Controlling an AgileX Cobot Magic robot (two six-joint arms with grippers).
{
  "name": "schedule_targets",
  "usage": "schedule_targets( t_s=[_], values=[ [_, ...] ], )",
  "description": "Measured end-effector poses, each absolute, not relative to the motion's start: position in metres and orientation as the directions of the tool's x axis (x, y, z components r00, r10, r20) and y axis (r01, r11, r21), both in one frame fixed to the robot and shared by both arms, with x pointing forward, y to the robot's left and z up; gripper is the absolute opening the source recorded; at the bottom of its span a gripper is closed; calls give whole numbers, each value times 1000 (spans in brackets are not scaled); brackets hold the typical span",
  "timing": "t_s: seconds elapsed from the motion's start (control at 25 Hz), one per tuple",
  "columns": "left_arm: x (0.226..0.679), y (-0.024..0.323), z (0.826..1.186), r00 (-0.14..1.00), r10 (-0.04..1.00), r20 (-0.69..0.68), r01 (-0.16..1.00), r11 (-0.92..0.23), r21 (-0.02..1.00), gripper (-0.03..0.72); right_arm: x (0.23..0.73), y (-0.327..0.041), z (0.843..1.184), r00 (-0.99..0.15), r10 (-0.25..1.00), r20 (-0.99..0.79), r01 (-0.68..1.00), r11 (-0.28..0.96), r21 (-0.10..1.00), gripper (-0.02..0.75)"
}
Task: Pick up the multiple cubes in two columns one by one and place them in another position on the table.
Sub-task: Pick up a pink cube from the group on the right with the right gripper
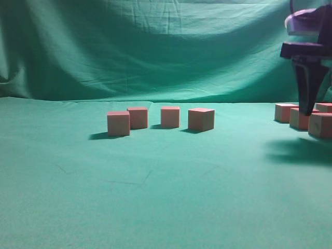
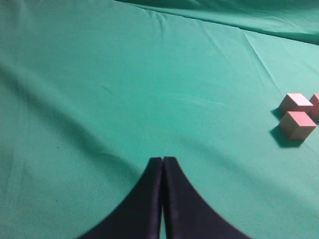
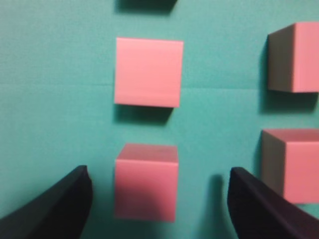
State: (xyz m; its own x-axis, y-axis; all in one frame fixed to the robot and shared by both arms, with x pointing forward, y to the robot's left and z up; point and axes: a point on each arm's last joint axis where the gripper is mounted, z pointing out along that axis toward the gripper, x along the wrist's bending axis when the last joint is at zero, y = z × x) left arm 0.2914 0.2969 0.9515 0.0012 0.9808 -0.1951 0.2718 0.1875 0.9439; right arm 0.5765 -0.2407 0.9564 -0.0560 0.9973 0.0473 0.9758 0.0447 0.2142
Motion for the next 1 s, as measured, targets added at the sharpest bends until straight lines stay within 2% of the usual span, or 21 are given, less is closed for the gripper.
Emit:
schedule_targets(
  t_s=[0.16,0.28,0.4,0.44,0.6,0.68,0.8,1.0],
  values=[
    [291,297,952,1,981,-195,272,187,944,0,580,-240,946,-55,997,46,977,44,208,549],
    [291,297,952,1,981,-195,272,187,944,0,581,-240,943,-54,997,47,978,43,203,425],
    [291,297,952,1,981,-195,272,187,944,0,581,-240,942,-52,997,49,978,41,204,266],
    [291,297,952,1,981,-195,272,187,944,0,581,-240,942,-52,997,49,978,41,204,252],
    [291,297,952,1,981,-195,272,187,944,0,581,-238,946,-52,997,59,985,41,169,265],
    [291,297,952,1,981,-195,272,187,944,0,584,-231,957,-90,994,61,985,80,152,265],
    [291,297,952,1,981,-195,272,187,944,0,584,-207,984,-176,982,73,974,163,159,265],
    [291,297,952,1,981,-195,272,187,944,0,570,-147,1025,-376,923,81,911,352,216,265]
  ],
)
